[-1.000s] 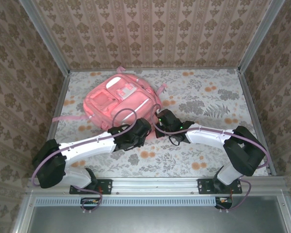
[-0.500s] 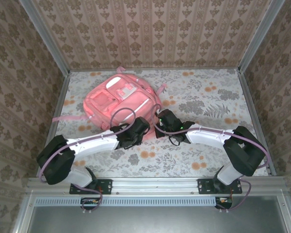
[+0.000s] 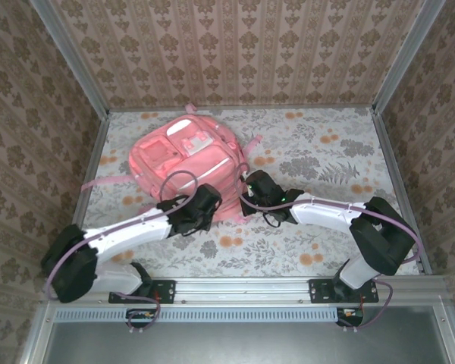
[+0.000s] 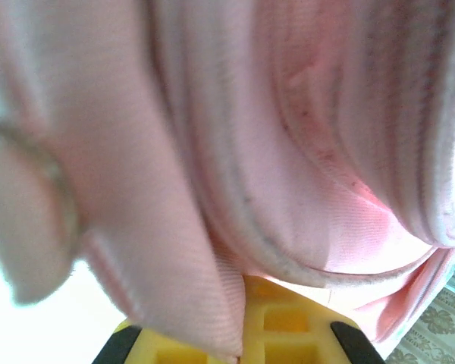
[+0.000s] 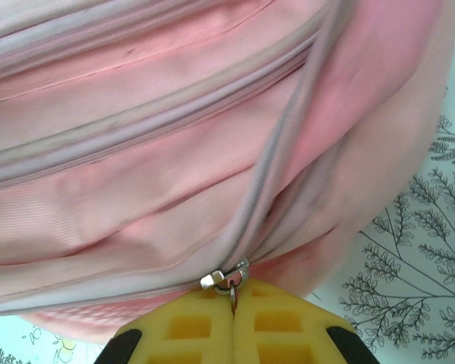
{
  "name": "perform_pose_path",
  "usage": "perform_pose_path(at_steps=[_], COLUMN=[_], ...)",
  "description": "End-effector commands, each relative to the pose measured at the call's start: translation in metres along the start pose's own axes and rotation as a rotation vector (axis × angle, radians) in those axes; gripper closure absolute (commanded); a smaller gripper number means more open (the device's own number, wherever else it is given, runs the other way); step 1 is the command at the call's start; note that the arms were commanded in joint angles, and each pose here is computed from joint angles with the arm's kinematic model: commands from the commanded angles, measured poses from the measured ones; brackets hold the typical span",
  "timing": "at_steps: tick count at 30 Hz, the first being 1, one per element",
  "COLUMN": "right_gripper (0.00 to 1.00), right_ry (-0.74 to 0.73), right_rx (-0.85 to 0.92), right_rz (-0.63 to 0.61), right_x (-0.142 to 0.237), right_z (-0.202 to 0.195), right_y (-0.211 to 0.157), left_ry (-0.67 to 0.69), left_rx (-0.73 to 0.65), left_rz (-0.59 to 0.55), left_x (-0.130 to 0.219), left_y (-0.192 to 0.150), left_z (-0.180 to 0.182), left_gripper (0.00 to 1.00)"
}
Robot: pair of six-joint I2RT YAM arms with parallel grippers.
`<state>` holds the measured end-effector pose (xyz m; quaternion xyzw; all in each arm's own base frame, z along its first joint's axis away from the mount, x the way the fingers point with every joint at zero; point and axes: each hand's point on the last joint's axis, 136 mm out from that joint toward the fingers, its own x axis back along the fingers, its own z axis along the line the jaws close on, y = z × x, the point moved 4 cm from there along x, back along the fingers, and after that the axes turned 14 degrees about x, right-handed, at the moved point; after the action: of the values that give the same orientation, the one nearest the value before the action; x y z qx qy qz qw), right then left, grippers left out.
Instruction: Pack the student bag
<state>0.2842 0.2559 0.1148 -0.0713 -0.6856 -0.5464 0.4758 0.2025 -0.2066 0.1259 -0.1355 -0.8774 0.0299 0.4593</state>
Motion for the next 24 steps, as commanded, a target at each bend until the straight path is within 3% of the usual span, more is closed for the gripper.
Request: perform_pose_path(at_steps=[1, 9, 13, 18, 23, 24], right_gripper=[1.0, 1.0, 1.0, 1.0, 1.0, 1.0], right_ry=[-0.129, -0.175, -0.155, -0.071, -0.011, -0.004], right_rx=[0.011, 0.006, 0.014, 0.011, -0.004, -0.011], right_rz=[0.074, 0.098, 0.101, 0.087, 0.065, 0.062], right_x=[0.007, 0.004, -0.003, -0.006, -0.005, -0.006], right_z=[-0.034, -0.054, -0.052, -0.037, -0.017, -0.014], right_y=[-0.012, -0.01, -0.003, 0.006, 0.008, 0.007], left_ry=[0.098, 0.15, 0.13, 0.111, 0.126, 0.123], left_rx=[-0.086, -0.103, -0.062, -0.066, -0.135, -0.127], left_rz=[-0.144, -0.209, -0.165, -0.037, -0.03, -0.028], left_x=[0.019, 0.061, 0.069, 0.059, 0.066, 0.067], left_y=[0.049, 0.117, 0.145, 0.159, 0.158, 0.156], left_z=[0.032, 0.061, 0.066, 0.046, 0.021, 0.02], left_gripper=[1.0, 1.0, 1.0, 1.0, 1.0, 0.93])
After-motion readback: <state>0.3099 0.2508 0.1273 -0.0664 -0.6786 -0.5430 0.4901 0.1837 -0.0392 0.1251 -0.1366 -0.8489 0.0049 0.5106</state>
